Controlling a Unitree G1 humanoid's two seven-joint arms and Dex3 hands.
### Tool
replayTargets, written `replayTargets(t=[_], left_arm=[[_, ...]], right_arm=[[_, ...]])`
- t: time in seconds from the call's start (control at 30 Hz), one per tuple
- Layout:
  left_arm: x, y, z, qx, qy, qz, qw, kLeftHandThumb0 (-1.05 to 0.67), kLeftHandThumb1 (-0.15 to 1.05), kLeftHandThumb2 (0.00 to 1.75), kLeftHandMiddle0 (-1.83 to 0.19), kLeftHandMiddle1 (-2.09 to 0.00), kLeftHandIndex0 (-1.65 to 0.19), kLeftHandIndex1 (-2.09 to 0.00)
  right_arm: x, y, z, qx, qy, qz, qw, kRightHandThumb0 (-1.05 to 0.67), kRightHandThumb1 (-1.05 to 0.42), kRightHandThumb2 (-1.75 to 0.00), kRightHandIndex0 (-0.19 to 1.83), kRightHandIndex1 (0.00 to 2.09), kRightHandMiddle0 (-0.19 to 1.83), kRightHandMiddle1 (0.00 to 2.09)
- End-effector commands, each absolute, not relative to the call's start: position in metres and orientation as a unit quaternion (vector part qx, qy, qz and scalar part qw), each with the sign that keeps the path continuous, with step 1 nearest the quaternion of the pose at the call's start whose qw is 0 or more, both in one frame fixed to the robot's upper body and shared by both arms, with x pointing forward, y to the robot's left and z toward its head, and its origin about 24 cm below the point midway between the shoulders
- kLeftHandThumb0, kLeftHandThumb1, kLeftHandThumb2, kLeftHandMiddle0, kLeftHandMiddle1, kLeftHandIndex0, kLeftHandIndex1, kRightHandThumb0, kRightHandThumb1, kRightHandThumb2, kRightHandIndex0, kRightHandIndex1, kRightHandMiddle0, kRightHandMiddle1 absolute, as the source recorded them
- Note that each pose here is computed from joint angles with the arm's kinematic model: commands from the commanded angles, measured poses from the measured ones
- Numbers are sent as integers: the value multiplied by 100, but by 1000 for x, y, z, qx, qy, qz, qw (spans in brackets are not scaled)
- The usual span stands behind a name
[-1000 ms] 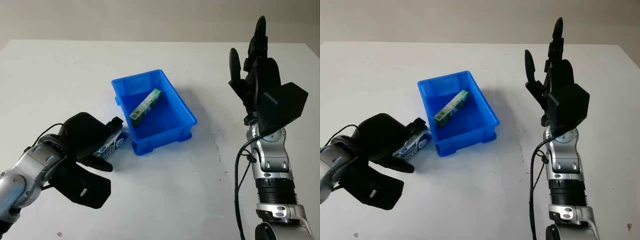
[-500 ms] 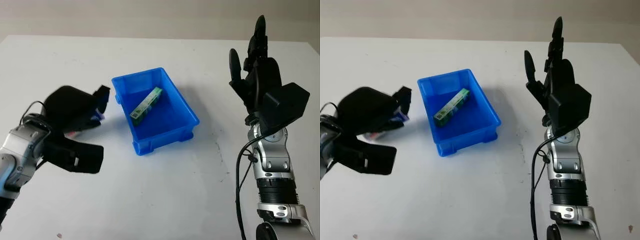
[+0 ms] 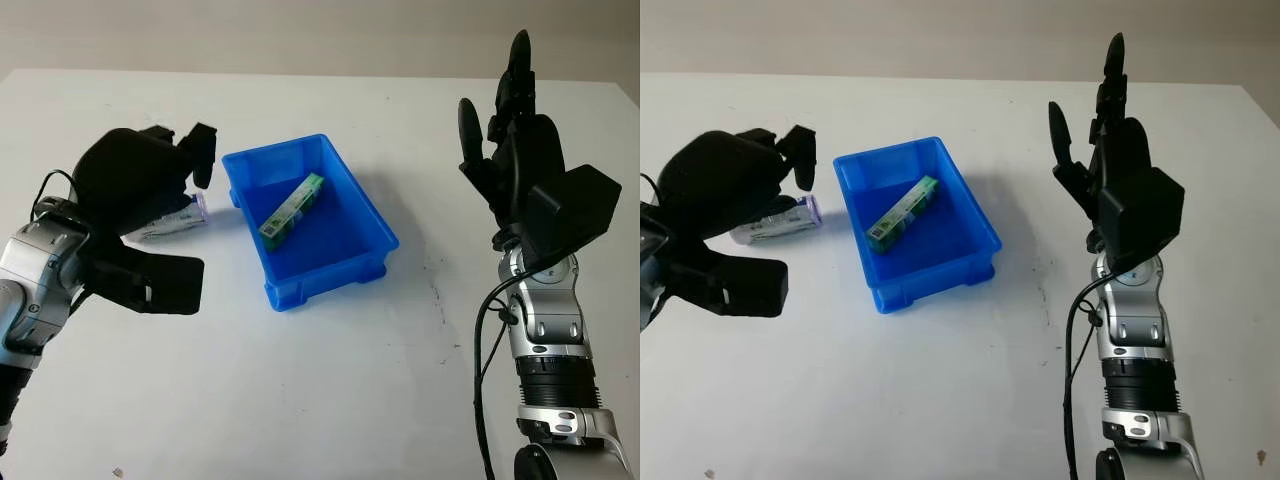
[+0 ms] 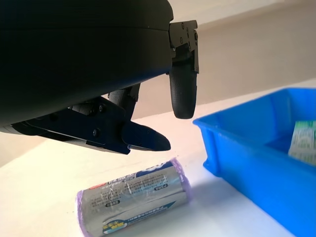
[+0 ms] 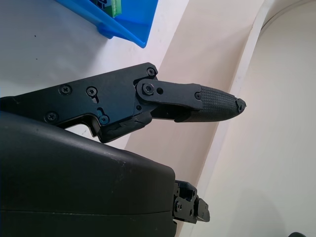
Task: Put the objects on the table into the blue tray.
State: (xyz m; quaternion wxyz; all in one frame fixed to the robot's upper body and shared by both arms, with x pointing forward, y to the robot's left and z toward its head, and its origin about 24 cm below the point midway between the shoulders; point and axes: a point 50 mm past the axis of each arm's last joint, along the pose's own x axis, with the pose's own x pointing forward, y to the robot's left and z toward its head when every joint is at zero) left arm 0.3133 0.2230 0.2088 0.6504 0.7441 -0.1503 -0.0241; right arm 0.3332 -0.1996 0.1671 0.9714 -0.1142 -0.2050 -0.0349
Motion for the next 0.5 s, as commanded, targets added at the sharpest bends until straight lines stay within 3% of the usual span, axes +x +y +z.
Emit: replayTargets(t=[0.0, 0.2, 0.3, 0.33, 0.37, 0.4, 0.43, 0.47], left_arm=[[313, 219, 224, 736, -169, -10, 656, -5, 105, 16, -12, -209, 19, -209], [313, 216, 236, 696, -176, 7, 696, -4, 105, 14, -15, -209, 19, -209], [312, 216, 244, 672, -169, 45, 719, -20, 104, 11, -26, -209, 15, -209], [311, 216, 246, 664, -163, 52, 728, -36, 104, 9, -3, -209, 17, -205], [311, 217, 250, 654, -151, 56, 739, -44, 104, 10, 6, -188, 18, -186], [310, 217, 252, 647, -142, 58, 747, -56, 105, 13, -1, -126, 16, -135], [310, 218, 255, 617, -124, 49, 776, -61, 105, 14, -10, -84, 11, -101], [310, 218, 257, 591, -107, 40, 798, -70, 105, 12, 5, -39, 16, -45]], right_arm=[[334, -200, 169, -114, -209, -32, 971, -68, -105, -50, -19, 0, -19, 0], [333, -202, 167, -120, -206, -34, 971, -68, -105, -51, -19, 0, -19, 0], [332, -203, 167, -120, -206, -33, 971, -67, -105, -51, -19, 0, -19, 0], [332, -204, 167, -121, -206, -33, 970, -67, -105, -51, -19, 0, -19, 0], [332, -204, 167, -121, -206, -32, 971, -67, -105, -51, -19, 0, -19, 0], [332, -205, 167, -121, -206, -31, 971, -67, -105, -51, -19, 0, -19, 0], [332, -205, 167, -119, -206, -31, 971, -67, -105, -52, -19, 0, -19, 0], [332, -205, 167, -118, -206, -31, 971, -67, -105, -52, -19, 0, -19, 0]])
